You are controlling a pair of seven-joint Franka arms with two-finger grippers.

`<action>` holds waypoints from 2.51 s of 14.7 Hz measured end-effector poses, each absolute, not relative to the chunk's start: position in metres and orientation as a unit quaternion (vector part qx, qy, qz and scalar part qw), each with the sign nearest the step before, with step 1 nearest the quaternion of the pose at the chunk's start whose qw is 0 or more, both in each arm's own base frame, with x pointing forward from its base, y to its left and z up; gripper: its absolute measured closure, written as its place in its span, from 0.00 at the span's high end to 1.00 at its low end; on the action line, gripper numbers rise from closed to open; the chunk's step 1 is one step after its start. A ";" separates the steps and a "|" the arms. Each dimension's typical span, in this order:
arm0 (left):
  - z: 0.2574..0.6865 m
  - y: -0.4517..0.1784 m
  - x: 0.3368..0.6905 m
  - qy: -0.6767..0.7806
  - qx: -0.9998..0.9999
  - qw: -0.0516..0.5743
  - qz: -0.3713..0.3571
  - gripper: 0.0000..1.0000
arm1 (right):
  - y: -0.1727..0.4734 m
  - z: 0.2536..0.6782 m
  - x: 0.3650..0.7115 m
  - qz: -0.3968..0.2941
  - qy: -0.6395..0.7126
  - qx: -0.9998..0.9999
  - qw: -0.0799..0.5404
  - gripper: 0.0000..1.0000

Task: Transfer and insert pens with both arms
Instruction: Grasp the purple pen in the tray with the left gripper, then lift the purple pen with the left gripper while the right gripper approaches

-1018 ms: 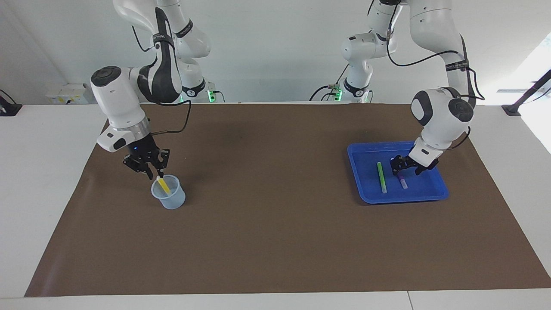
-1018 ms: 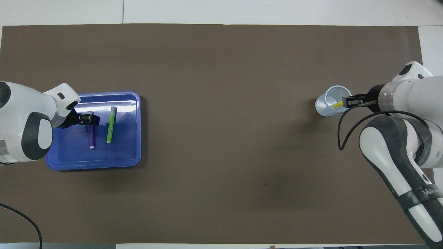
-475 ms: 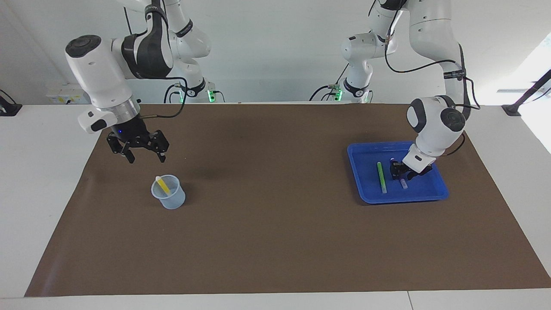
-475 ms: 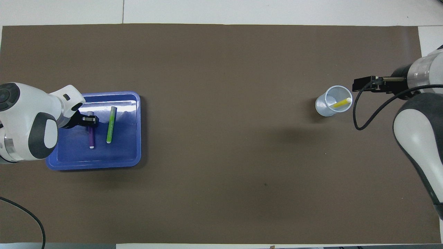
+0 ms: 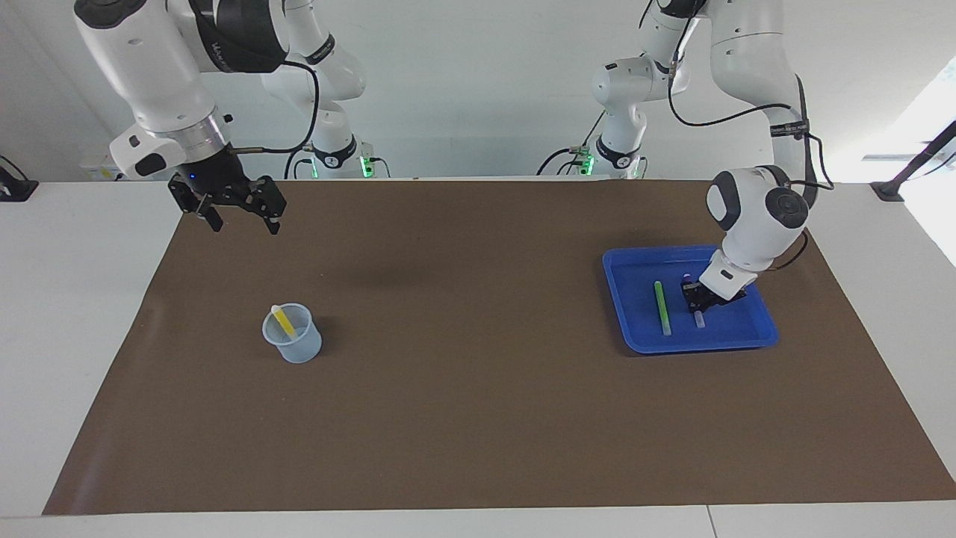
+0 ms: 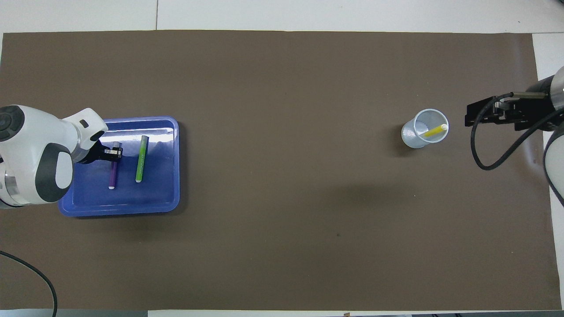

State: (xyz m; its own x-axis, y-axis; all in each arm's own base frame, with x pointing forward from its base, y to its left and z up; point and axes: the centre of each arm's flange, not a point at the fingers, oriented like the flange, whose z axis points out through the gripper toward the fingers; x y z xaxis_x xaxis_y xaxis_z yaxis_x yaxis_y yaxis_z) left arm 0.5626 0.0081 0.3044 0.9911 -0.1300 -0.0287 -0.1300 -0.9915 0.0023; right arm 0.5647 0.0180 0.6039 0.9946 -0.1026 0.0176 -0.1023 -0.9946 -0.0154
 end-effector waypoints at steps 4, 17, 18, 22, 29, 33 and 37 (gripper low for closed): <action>0.322 0.010 0.570 -0.056 0.998 0.001 -0.039 0.17 | 0.017 0.610 0.559 -0.001 0.050 -0.999 -0.001 1.00; 0.528 -0.133 0.582 0.455 0.852 0.176 -0.189 0.17 | 0.021 0.617 0.550 0.008 0.047 -0.999 -0.003 1.00; 0.531 -0.147 0.579 0.488 0.826 0.186 -0.214 0.17 | 0.021 0.616 0.550 0.010 0.047 -0.999 -0.003 1.00; 0.522 -0.191 0.564 0.567 0.723 0.250 -0.306 0.17 | 0.027 0.614 0.551 0.004 0.046 -0.999 0.019 1.00; 0.467 -0.308 0.479 0.641 0.588 0.335 -0.362 0.17 | 0.088 0.625 0.555 -0.004 0.120 -0.979 0.166 1.00; 0.457 -0.348 0.448 0.665 0.553 0.359 -0.351 0.17 | 0.174 0.625 0.544 -0.002 0.180 -0.966 0.187 1.00; 0.456 -0.350 0.446 0.674 0.533 0.368 -0.356 0.17 | 0.231 0.606 0.534 -0.011 0.183 -0.963 0.199 1.00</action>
State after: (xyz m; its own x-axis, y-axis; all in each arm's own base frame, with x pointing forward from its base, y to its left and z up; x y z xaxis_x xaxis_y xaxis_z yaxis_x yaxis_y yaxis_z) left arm 0.4459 -0.3503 0.4560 -0.1623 0.4562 -0.8750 0.9799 0.1789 -0.0885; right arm 0.5336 0.2308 0.6058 0.9330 -0.3562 -0.0515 -0.3475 -0.8543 -0.3864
